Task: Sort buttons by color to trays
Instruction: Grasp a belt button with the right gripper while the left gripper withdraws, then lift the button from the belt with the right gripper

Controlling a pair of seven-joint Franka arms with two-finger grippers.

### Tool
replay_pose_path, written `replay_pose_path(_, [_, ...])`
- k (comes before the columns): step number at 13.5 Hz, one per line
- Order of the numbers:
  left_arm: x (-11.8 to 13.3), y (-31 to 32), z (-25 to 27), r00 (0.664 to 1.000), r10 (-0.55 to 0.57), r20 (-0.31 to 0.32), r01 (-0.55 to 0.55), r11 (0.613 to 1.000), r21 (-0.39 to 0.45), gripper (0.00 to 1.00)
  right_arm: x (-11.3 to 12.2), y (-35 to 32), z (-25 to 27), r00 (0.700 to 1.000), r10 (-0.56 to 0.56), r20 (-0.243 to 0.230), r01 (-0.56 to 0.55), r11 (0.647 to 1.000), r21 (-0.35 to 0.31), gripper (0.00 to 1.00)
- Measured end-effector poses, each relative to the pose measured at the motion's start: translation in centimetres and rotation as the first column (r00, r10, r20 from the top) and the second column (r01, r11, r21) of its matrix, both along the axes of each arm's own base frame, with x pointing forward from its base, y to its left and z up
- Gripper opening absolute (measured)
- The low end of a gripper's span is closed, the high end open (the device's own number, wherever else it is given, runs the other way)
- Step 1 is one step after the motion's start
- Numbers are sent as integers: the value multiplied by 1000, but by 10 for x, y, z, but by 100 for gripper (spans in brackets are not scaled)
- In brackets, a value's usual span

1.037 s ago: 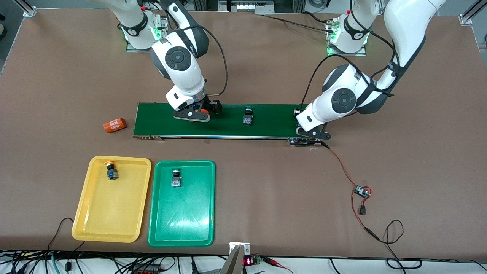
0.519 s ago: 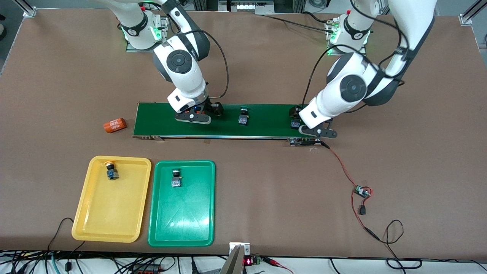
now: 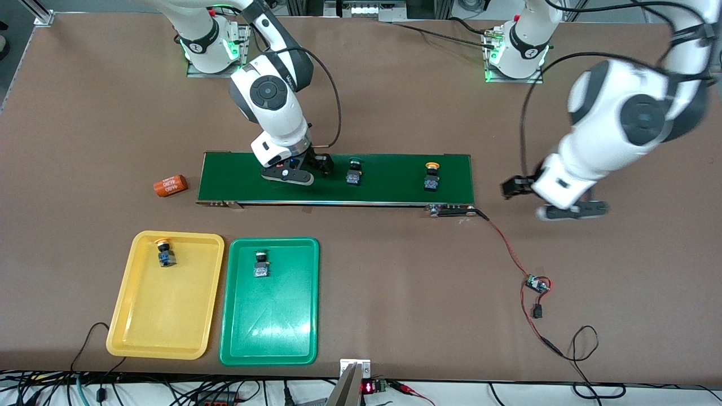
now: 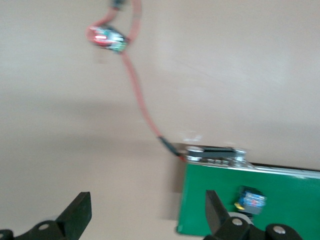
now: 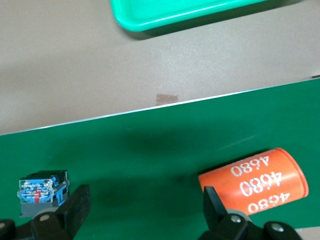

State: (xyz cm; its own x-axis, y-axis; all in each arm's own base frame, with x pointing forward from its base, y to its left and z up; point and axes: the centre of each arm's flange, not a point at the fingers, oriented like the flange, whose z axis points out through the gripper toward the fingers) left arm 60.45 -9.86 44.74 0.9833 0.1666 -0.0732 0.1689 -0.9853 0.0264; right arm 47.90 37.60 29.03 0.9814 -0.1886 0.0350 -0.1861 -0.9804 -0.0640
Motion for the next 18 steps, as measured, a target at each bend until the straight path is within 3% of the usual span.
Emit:
replay_pose_path(3, [16,80,42,999,-25,19,25,999,23,100,0,1,-1,1000,-2,0,2,1000,1,100])
replay_pose_path(5, [20,101,72,996,-77,39,76,997,25,100,0,1,-1,1000,-2,0,2,1000,1,100])
replay_pose_path(10, [11,148,124,998,-57,41,58,998,-40,100,0,1,-2,1000,-2,-1,2,1000,1,100])
replay_pose_path(18, [13,121,124,996,-66,53,68,997,-40,100,-2,9,-25,1000,8,3,-8,1000,14,100])
